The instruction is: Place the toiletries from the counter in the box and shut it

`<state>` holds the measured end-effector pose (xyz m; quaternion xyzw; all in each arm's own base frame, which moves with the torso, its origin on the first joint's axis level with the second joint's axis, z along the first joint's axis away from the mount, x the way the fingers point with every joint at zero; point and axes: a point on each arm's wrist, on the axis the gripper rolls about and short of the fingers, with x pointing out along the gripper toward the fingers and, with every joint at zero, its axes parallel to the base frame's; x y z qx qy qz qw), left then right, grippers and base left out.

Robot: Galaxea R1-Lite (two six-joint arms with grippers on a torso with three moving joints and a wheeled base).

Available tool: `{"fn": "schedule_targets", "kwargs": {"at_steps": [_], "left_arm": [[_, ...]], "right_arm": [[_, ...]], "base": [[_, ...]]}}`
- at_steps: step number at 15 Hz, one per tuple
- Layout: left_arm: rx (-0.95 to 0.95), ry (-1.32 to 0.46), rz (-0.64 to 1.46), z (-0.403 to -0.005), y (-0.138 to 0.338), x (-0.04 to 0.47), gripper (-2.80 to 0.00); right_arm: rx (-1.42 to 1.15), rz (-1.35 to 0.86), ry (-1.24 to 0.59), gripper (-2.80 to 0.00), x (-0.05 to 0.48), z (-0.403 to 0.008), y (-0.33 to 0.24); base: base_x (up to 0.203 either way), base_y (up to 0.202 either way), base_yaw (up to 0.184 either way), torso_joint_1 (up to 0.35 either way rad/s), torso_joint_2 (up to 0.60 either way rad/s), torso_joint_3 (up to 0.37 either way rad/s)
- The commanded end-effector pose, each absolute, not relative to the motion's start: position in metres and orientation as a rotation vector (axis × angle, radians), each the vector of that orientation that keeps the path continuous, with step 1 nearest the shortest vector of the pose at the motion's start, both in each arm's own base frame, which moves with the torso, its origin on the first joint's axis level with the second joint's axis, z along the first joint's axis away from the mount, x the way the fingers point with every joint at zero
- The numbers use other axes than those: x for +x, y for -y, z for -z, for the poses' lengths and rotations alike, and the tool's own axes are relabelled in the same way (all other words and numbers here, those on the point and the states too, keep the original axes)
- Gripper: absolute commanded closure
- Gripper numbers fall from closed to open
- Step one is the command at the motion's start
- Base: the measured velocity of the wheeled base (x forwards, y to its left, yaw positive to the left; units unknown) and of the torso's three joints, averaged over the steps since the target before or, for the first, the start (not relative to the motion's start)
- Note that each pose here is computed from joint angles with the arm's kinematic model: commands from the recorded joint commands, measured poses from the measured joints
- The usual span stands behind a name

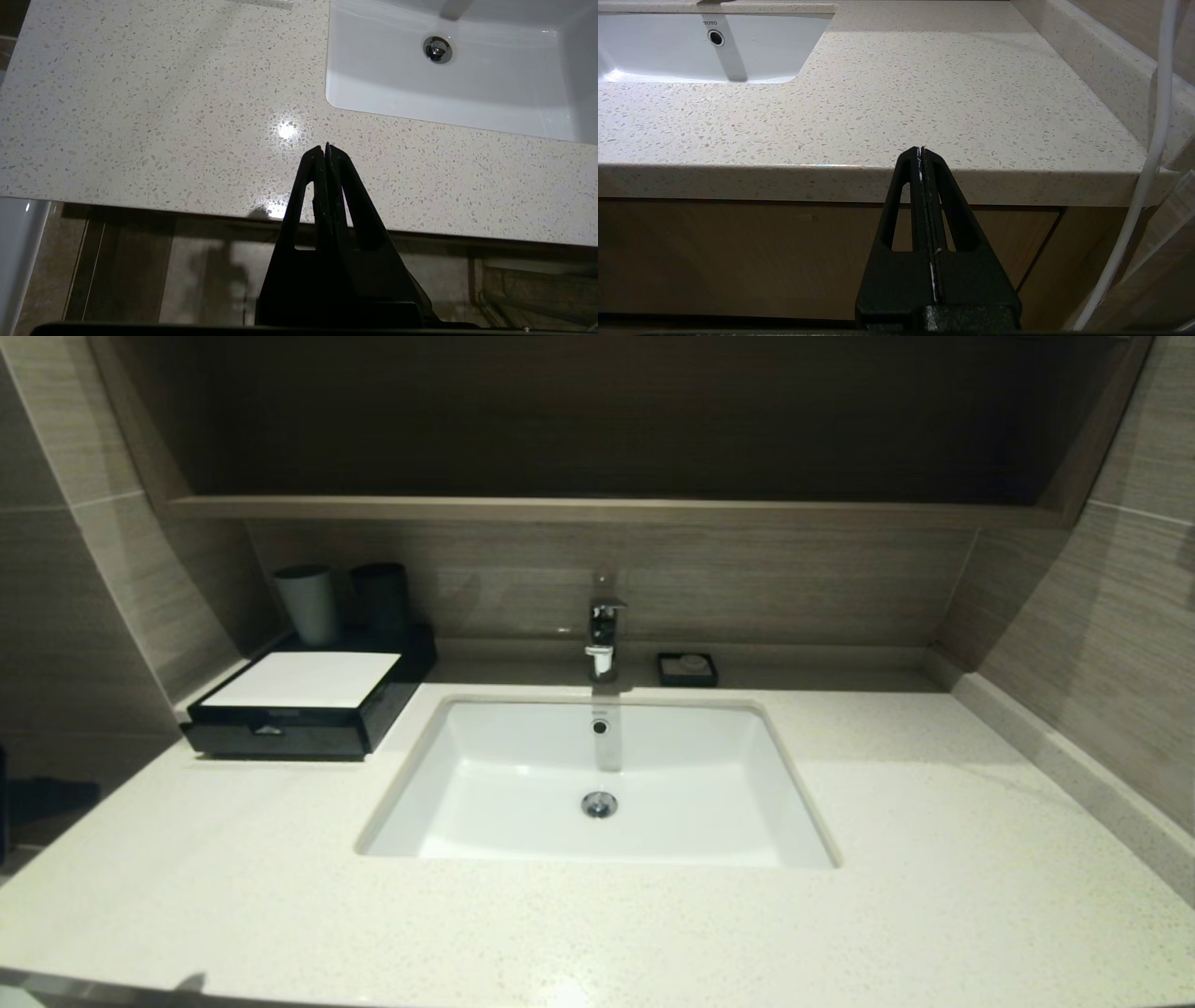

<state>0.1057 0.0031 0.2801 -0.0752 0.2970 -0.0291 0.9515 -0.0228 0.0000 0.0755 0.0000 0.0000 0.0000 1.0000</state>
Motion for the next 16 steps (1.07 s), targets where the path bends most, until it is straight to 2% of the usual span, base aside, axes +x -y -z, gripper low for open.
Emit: {"fn": "schedule_targets", "kwargs": {"at_steps": [1,16], "left_arm": [[-0.154,-0.581,0.064,-0.28,-0.002,0.095,0.0],[-0.088,-0.371,0.079,-0.269,0.002,0.024,0.0]], "right_arm": [[0.0,0.0,0.0,0.0,-0.023,-0.075,0.0],[0.0,0.0,0.0,0.0,-0.023,-0.075,0.0]], "base": [[0.0,0.0,0.0,0.0,0.0,0.0],[0.0,0.0,0.0,0.0,0.0,0.0]]}}
